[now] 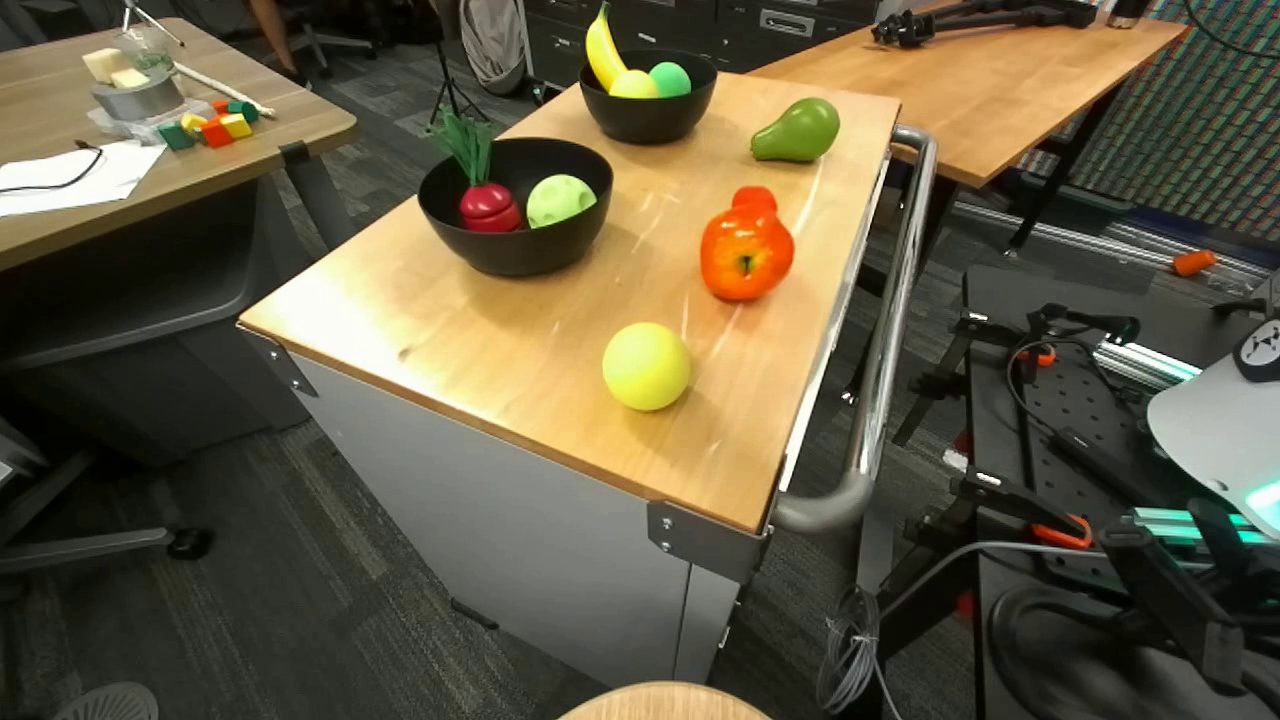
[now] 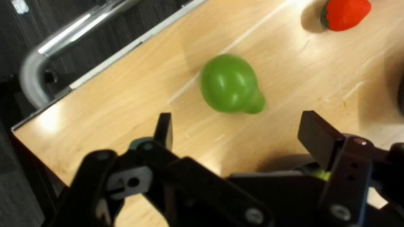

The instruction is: Take the fruit toys from the table and put them in the two black bowls on the table

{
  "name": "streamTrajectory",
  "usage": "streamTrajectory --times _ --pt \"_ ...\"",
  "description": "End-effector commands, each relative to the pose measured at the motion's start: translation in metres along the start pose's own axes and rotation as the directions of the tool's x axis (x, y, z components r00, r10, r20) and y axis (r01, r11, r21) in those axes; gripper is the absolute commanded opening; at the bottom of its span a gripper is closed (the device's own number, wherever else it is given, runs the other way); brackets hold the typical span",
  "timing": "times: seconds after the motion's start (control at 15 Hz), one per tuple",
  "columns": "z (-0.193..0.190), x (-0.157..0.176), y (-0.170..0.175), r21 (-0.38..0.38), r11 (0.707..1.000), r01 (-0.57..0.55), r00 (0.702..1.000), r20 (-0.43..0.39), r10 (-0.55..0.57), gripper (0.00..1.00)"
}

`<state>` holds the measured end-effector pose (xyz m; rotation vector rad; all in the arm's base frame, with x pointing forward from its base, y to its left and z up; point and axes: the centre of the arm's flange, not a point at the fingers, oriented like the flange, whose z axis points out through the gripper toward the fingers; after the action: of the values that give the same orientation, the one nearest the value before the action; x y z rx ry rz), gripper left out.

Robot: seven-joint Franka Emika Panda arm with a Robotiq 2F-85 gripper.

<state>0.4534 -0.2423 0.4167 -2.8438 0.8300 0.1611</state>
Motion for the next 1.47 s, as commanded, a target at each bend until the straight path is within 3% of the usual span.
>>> streamTrajectory --times 0.0,0.2,0.67,1.27,1.33,1.4 --pt "0.026 -0.016 0.016 0.025 0.997 -0.075 0.996 -0.041 0.076 1.0" --pt "0.055 -0.019 0.015 0.05 0.992 -0.117 0.992 -0.032 0.119 1.0" --pt "0.099 -0.012 -0.007 0.14 0.969 -0.205 0.965 -0.133 0.224 1.0" --pt "0.151 0.008 -0.024 0.103 0.954 -0.282 0.939 -0.174 0.297 0.99" --pt "0.155 0.008 -0.024 0.103 0.951 -0.292 0.936 -0.173 0.306 0.93" --pt "0.156 0.009 -0.024 0.104 0.948 -0.302 0.933 -0.171 0.316 0.81"
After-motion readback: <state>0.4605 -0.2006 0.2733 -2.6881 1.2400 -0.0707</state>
